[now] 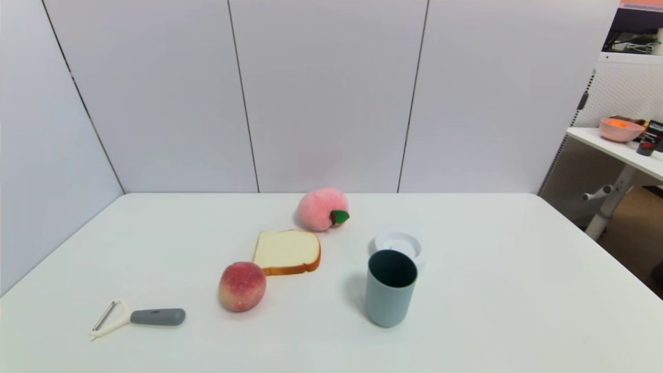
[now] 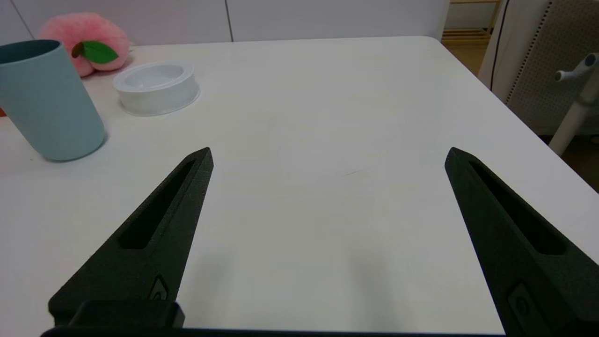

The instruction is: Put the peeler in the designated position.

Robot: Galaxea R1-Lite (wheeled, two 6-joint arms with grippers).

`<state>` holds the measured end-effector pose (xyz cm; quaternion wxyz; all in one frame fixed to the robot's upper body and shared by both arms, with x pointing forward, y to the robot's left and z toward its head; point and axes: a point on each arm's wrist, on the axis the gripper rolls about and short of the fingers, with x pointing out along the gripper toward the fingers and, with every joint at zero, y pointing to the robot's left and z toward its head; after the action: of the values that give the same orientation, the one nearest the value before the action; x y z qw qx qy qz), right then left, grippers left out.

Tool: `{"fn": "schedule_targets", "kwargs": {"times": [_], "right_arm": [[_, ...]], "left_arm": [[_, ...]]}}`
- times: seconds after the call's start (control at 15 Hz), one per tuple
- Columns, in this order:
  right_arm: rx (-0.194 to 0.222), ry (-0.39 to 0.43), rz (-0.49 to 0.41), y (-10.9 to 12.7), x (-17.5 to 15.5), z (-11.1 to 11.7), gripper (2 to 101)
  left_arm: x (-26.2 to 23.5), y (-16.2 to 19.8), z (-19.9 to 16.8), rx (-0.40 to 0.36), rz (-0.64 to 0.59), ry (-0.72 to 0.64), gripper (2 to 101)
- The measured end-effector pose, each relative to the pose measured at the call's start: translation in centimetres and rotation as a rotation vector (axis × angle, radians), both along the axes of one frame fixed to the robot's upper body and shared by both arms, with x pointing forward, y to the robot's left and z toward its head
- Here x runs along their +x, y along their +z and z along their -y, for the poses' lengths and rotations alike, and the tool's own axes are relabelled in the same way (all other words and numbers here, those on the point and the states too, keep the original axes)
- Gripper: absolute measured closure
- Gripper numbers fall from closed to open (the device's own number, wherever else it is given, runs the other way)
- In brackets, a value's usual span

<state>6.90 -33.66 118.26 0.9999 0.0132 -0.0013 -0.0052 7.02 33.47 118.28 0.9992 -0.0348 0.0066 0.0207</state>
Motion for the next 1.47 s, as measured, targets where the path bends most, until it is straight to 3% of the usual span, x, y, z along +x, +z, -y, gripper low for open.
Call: {"fn": "schedule_targets", "kwargs": {"times": [0.2, 0.47, 0.67, 0.8, 1.07, 1.27, 1.47], "right_arm": [[0.000, 0.000, 0.000, 0.0, 0.0, 0.0, 4.3], [0.000, 0.000, 0.000, 0.0, 0.0, 0.0, 4.3], [0.000, 0.000, 0.000, 0.0, 0.0, 0.0, 4.3], [-0.001, 0.000, 0.000, 0.0, 0.0, 0.0, 4.3], [-0.001, 0.000, 0.000, 0.0, 0.0, 0.0, 4.3], [0.000, -0.001, 0.000, 0.0, 0.0, 0.0, 4.3], [-0.001, 0.000, 0.000, 0.0, 0.0, 0.0, 4.3]], "left_arm": [[0.5, 2.1, 0.0, 0.019, -0.039, -0.006, 5.4], [3.2, 10.0, 0.0, 0.119, -0.140, -0.029, 5.4], [8.2, 16.1, 0.2, 0.223, -0.292, -0.059, 5.4], [12.3, 18.1, 0.3, 0.306, -0.424, -0.095, 5.4], [20.2, 16.7, 0.7, 0.534, -0.723, -0.337, 5.4], [23.2, 14.1, 0.4, 0.685, -0.811, -0.632, 5.4], [23.5, 12.1, -1.2, 0.751, -0.886, -0.897, 5.4]]}}
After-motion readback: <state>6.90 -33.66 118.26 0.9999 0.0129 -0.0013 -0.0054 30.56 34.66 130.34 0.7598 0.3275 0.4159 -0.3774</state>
